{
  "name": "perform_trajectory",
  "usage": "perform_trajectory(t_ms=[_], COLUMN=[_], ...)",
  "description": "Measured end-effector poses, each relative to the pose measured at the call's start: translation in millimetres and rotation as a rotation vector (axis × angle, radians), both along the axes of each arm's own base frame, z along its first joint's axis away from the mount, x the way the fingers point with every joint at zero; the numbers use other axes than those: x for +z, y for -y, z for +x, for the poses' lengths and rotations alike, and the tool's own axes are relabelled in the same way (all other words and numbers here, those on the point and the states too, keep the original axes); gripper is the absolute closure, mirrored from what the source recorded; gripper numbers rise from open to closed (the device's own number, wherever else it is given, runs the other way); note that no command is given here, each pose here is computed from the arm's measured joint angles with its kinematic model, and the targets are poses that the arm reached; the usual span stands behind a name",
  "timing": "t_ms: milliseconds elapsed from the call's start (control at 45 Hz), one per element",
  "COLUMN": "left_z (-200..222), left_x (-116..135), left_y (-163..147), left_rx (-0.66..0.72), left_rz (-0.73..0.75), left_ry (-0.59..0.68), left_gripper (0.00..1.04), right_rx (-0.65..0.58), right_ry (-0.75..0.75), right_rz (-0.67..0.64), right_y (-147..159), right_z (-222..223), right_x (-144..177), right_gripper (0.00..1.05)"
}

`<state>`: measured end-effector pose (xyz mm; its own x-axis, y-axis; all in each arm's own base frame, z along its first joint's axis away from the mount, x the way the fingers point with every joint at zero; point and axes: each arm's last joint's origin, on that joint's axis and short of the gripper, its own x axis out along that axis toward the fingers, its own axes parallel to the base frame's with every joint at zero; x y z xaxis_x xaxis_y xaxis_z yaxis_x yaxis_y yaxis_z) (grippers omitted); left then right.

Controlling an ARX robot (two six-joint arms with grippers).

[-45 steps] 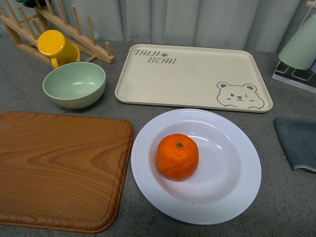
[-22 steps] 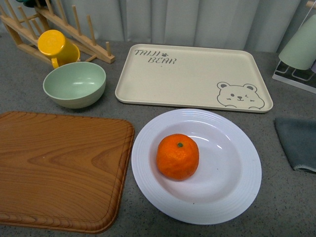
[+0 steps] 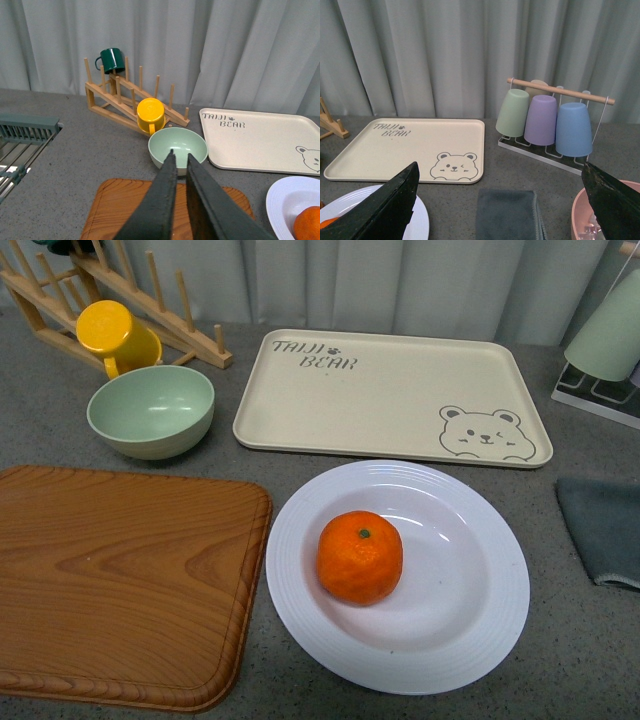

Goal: Place orange and plate with both arms

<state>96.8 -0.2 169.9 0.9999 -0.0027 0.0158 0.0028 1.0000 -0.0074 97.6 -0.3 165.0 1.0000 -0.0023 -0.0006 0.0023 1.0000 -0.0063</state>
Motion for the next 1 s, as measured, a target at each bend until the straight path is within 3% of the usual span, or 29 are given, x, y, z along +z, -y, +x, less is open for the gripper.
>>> perform_trajectory(t_ms=[333, 444, 511, 800, 1000], left_z=[0, 0, 0, 0, 0], left_x=[0, 0, 0, 0, 0], left_y=[0, 0, 0, 0, 0], left_rx=[0.000, 0.001, 0.000, 0.000, 0.000], left_rz=[0.000, 0.000, 0.000, 0.003, 0.003], left_ry=[0.000, 0.000, 0.000, 0.000, 0.000], left_gripper=[0.35, 0.17, 0.06, 0.07, 0.07], right_rx=[0.000, -0.149, -0.169, -0.052, 0.003], right_ry=[0.000, -0.176, -0.239, -0.334, -0.579], right_rz=[0.000, -0.047, -0.061, 0.080, 0.235], right_y=[0, 0, 0, 13, 35], right_z=[0, 3, 8, 65, 127], right_x=[0, -2, -5, 10, -12], right_gripper=[0.09, 0.09, 0.09, 0.09, 0.09])
